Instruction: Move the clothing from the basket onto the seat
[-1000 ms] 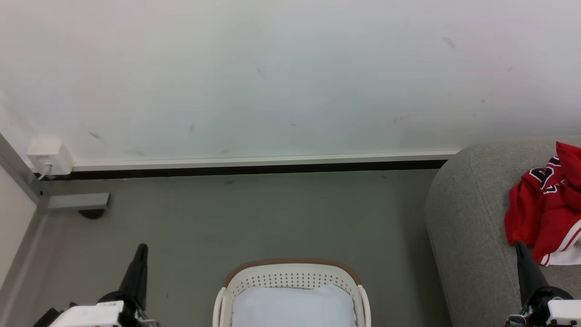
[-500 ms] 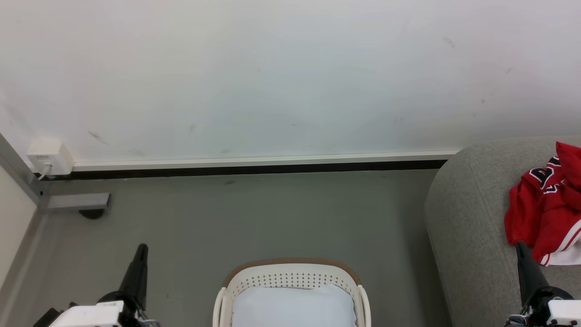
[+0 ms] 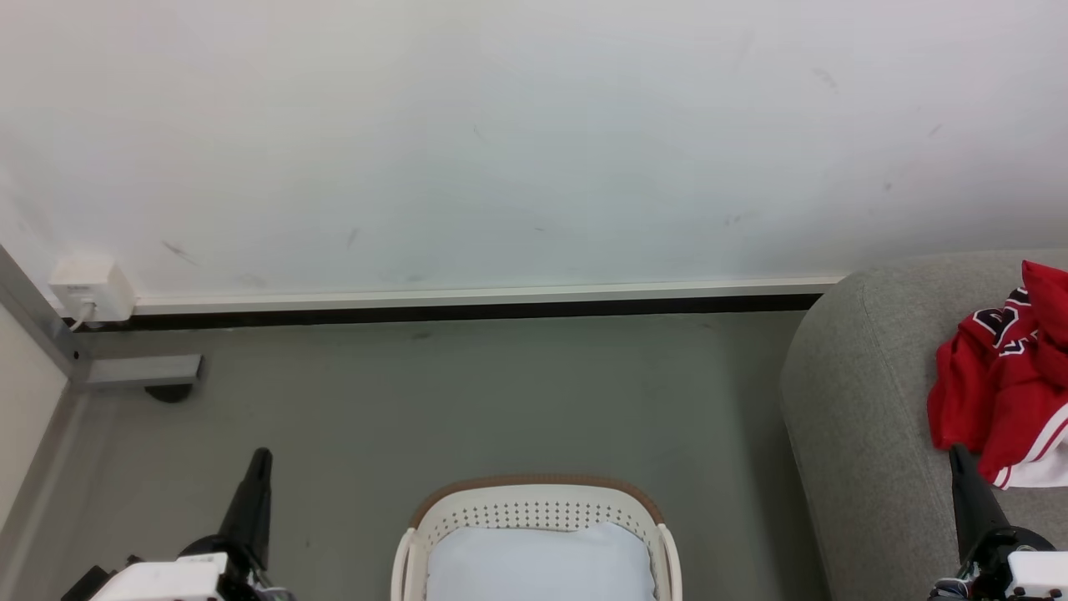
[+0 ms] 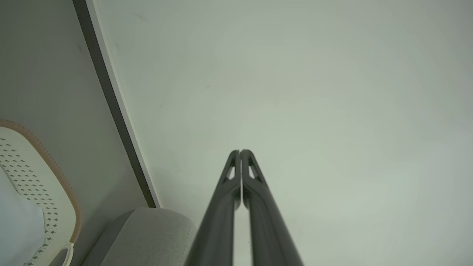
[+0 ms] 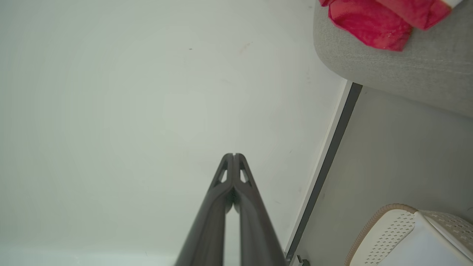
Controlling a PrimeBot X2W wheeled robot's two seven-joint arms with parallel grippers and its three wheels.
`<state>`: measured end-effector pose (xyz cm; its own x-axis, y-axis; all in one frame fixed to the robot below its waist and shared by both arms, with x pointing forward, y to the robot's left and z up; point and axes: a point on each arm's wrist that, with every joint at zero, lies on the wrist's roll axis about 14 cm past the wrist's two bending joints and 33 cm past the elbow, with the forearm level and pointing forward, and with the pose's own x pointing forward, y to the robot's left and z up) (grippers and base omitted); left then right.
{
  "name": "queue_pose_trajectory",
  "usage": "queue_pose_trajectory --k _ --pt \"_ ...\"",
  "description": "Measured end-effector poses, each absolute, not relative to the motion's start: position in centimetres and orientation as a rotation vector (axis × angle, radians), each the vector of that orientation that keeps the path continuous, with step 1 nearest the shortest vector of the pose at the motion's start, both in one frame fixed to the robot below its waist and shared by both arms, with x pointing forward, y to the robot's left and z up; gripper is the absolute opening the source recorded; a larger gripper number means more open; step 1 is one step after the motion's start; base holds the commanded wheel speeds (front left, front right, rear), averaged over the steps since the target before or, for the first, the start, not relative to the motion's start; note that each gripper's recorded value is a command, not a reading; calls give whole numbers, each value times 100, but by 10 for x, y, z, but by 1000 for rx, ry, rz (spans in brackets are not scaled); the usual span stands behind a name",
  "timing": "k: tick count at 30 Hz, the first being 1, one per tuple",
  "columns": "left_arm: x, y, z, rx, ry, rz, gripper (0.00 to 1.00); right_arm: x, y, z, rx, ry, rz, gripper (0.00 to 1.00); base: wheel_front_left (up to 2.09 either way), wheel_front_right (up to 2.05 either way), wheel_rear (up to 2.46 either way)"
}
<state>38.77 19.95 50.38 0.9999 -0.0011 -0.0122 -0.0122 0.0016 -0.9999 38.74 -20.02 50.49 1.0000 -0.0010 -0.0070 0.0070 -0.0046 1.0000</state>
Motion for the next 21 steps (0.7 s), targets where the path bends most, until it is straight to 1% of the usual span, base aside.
queue_pose_trajectory --k 21 --pt "388 200 504 -1569 10 9 0 387 -200 505 1576 5 -6 0 0 0 0"
